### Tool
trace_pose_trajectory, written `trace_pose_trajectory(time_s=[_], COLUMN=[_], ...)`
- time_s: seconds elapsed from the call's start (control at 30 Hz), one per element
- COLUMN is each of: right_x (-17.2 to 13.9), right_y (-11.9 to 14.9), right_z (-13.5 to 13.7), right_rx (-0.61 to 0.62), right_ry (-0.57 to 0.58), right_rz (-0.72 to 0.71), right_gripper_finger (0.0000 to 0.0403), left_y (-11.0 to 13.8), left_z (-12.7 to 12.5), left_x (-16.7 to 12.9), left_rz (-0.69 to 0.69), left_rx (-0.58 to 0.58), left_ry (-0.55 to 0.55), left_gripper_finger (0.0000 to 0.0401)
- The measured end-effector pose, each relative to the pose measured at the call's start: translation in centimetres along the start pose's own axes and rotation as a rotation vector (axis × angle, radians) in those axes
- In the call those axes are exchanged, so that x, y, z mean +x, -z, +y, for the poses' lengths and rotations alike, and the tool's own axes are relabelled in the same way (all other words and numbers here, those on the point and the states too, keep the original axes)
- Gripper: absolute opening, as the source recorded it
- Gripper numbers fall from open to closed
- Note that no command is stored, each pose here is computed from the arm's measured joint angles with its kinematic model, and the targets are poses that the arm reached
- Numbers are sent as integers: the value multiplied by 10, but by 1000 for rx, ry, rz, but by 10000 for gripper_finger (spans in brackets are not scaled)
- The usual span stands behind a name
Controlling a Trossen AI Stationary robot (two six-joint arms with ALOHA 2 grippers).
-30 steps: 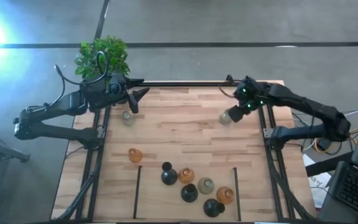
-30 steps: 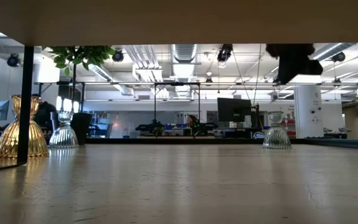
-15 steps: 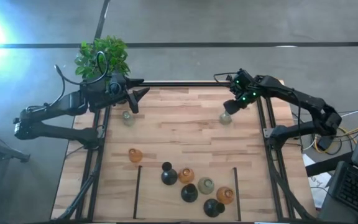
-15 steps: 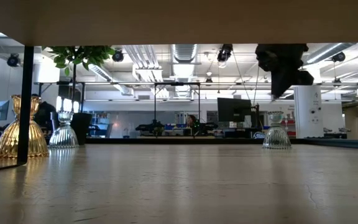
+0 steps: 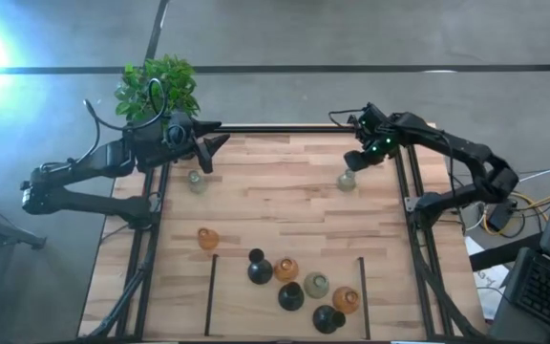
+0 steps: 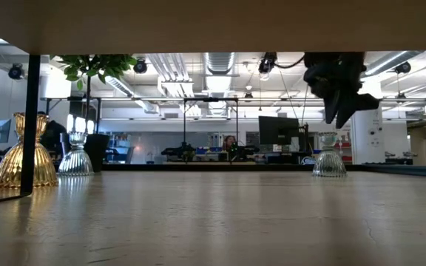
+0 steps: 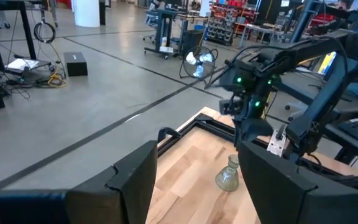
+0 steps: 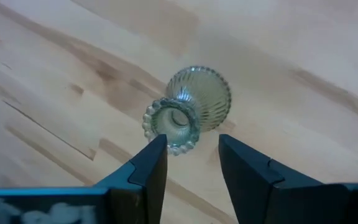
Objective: Pick & Place candle stick holders
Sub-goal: Put the right transparent glass candle holder on the shelf
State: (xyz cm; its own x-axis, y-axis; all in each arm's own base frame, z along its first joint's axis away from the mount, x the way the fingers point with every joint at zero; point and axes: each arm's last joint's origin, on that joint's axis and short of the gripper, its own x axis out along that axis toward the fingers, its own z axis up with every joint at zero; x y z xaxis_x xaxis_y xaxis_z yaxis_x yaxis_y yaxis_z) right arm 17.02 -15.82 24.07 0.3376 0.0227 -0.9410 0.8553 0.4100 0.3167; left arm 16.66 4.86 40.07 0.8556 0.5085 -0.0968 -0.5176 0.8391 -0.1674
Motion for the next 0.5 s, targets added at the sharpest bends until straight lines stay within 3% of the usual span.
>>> trace_pose_trajectory(time_s=[0.5], right_x=[36], right_y=[-15], right_z=[-4], right_rx=[39], right_ry=[45], right_rz=[117], right_gripper_finger=[115], left_y=[0], left_z=[-1], left_x=[0], left_rz=[6], left_rx=[29], left_ry=[30], left_gripper_finger=[229])
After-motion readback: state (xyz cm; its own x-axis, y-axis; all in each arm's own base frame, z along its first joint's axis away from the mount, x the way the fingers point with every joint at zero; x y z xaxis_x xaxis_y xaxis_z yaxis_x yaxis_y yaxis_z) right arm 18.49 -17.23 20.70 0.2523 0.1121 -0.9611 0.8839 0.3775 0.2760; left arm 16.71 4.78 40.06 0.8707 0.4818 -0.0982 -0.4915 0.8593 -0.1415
